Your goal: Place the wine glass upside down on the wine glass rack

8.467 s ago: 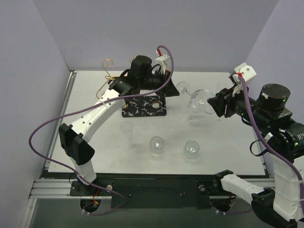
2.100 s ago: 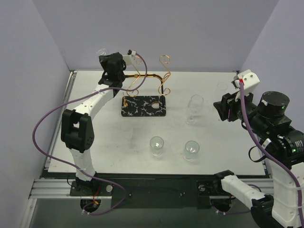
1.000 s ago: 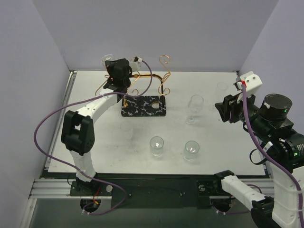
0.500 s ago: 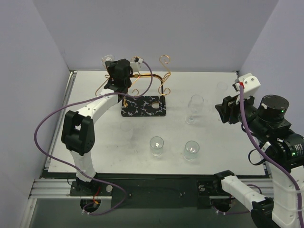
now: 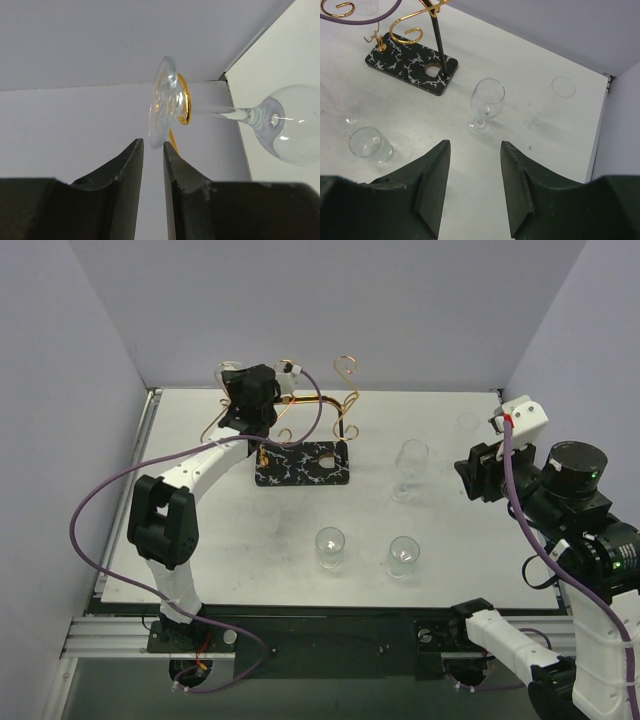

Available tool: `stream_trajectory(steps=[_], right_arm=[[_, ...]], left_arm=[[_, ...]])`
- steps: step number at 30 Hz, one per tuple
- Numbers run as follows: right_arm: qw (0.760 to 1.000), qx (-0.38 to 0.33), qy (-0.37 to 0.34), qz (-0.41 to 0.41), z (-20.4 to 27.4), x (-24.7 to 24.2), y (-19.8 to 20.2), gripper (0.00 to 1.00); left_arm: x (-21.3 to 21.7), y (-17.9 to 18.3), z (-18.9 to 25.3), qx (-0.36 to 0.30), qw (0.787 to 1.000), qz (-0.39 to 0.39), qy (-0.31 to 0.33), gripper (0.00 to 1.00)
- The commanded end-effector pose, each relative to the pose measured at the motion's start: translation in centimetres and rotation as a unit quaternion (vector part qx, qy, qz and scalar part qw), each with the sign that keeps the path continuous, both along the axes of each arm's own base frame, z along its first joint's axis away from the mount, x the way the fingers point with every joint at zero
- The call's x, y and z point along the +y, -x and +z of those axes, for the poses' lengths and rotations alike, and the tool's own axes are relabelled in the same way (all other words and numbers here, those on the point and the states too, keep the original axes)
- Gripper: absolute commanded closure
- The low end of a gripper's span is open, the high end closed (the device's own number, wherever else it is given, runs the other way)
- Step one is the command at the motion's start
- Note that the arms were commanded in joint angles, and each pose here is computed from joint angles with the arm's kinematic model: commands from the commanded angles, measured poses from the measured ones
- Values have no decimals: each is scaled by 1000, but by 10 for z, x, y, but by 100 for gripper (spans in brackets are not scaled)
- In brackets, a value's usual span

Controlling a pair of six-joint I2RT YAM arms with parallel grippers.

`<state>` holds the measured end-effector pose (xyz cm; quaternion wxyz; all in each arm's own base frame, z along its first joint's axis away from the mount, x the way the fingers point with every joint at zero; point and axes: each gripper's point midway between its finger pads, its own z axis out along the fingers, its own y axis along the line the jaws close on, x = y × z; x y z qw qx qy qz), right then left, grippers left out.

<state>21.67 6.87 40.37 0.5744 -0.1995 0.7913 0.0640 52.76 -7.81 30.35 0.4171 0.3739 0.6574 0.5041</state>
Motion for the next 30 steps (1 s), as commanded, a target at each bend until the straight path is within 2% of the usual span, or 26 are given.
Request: stream_trajectory(steps=[1,11,19,21,22,25,27,28,30], right_arm=[[1000,-17,2,-10,5,-4,-4,60],[1000,-13,4,-13,2,-5,-5,60],[999,1,20,-43,-10,-15,-13,58],[998,7,27,-56,-14,-19,-16,56],[998,11,29,-61,-16,-20,-18,55],[995,22,44,-92,-23,-30,-28,54],[991,29,57,-115,-27,-37,-34,53],[990,31,61,-121,-27,-39,-37,52],[987,43,72,-138,-34,-43,-46,50]], left_arm=[[3,18,55,-58,998,1,40,66],[-1,22,58,-41,997,-4,58,56],[0,32,75,-41,995,-10,96,43],[0,37,82,-40,993,-14,113,41],[0,41,87,-39,991,-16,129,36],[0,53,103,-41,985,-27,165,35],[-2,62,110,-37,979,-36,198,33],[-5,68,111,-30,974,-43,220,27],[-7,78,116,-25,966,-51,253,26]])
